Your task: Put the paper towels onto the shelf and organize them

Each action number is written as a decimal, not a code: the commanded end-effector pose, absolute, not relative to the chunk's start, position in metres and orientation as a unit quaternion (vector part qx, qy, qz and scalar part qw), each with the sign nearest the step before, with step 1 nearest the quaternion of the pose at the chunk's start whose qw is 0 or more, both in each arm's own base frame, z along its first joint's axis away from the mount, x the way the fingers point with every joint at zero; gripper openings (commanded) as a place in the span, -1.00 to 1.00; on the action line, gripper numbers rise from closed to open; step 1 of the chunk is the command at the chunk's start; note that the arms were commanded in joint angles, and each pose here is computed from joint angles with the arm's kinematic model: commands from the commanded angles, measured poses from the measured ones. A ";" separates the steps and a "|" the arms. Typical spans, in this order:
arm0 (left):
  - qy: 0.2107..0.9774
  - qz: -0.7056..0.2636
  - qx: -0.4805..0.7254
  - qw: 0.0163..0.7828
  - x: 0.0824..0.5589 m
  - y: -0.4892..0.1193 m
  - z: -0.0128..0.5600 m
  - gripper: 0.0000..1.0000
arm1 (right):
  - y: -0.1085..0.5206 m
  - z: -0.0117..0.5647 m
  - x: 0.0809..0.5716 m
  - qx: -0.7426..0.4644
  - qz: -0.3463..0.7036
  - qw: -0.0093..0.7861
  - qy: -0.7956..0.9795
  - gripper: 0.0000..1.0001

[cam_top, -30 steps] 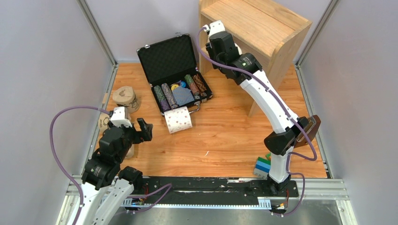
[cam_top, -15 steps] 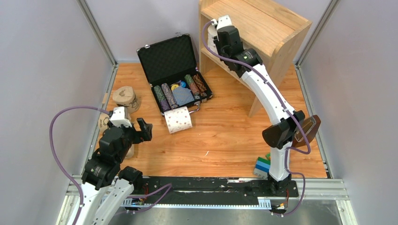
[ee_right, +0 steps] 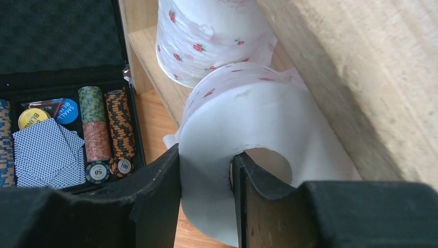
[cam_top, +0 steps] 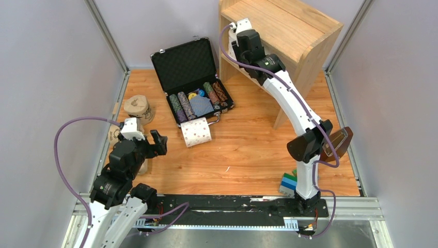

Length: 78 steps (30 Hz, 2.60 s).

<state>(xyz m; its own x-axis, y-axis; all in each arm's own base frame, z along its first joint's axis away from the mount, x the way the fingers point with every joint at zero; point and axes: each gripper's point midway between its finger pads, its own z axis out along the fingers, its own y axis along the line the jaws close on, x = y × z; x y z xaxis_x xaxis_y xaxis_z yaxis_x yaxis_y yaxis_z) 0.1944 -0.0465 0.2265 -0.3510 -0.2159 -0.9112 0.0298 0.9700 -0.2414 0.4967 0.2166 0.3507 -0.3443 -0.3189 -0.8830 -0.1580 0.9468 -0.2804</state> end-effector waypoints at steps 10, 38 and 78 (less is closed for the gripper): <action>0.808 -0.114 -0.066 0.575 0.196 -0.047 0.231 1.00 | 0.212 0.371 0.504 -0.133 -0.073 0.585 0.797 0.00; 0.809 -0.118 -0.061 0.572 0.197 -0.050 0.230 1.00 | 0.306 0.364 0.453 -0.305 0.013 0.586 0.751 0.22; 0.814 -0.118 -0.058 0.566 0.199 -0.051 0.227 1.00 | 0.243 0.309 0.514 -0.226 -0.039 0.548 0.805 0.47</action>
<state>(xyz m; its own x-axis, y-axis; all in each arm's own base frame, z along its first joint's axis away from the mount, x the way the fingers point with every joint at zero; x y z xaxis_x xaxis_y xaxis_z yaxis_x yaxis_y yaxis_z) 0.1951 -0.0478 0.2249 -0.3596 -0.2159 -0.9078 0.0309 0.9696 -0.2428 0.5163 0.2403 0.2609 -0.3782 -0.4833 -0.7895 -0.3444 0.8651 -0.3646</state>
